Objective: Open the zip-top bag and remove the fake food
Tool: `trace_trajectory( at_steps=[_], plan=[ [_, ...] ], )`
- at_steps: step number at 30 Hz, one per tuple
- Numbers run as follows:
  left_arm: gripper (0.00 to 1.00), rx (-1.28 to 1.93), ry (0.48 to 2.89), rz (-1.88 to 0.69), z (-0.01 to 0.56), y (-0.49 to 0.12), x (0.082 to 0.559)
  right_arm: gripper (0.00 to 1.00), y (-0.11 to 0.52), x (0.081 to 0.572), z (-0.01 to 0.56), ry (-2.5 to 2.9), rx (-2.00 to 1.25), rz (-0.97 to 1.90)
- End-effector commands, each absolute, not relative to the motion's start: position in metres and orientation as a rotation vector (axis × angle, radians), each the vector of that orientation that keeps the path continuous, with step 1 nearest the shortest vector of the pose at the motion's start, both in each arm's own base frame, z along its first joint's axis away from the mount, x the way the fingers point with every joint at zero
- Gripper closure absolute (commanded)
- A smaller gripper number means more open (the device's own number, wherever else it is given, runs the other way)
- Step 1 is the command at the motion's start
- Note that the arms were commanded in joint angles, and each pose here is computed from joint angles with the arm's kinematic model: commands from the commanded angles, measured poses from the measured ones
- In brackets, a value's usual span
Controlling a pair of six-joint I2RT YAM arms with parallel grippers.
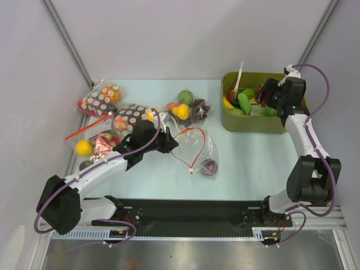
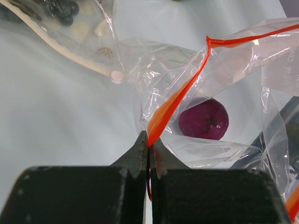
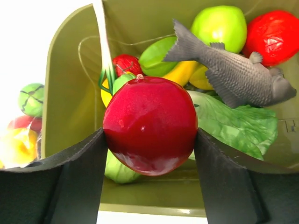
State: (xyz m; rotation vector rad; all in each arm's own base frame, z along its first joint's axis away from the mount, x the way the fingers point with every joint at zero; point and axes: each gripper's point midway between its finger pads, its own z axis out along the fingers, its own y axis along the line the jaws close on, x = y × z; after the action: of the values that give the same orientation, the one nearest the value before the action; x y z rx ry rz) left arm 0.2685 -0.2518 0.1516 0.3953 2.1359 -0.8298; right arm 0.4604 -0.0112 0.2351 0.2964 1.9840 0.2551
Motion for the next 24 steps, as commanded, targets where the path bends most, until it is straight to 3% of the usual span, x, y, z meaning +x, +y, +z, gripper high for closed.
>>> trace_trajectory(
  at_steps=[1, 2, 4, 6, 7, 16, 22, 24],
  plan=[
    [1.00, 0.369, 2.097, -0.816, 0.166, -0.245, 0.272, 0.27, -0.021, 0.468, 0.257, 1.934, 0.290, 0.214],
    [1.00, 0.371, 2.099, -0.814, 0.166, -0.245, 0.271, 0.19, -0.021, 0.468, 0.257, 1.936, 0.290, 0.210],
    [1.00, 0.373, 2.105, -0.809, 0.164, -0.244, 0.272, 0.14, -0.023, 0.469, 0.254, 1.944, 0.294, 0.202],
    [1.00, 0.370, 2.102, -0.812, 0.165, -0.245, 0.272, 0.01, -0.025, 0.468, 0.253, 1.947, 0.297, 0.193],
    [1.00, 0.370, 2.101, -0.812, 0.165, -0.245, 0.272, 0.00, -0.025, 0.467, 0.253, 1.950, 0.294, 0.189],
    [1.00, 0.370, 2.088, -0.816, 0.169, -0.245, 0.273, 0.02, -0.012, 0.443, 0.278, 1.893, 0.267, 0.226],
    [1.00, 0.363, 2.074, -0.833, 0.175, -0.248, 0.275, 0.04, 0.071, 0.404, 0.313, 1.857, 0.034, 0.315],
    [1.00, 0.370, 2.073, -0.835, 0.176, -0.249, 0.276, 0.13, 0.111, 0.386, 0.321, 1.848, -0.107, 0.409]
  ],
)
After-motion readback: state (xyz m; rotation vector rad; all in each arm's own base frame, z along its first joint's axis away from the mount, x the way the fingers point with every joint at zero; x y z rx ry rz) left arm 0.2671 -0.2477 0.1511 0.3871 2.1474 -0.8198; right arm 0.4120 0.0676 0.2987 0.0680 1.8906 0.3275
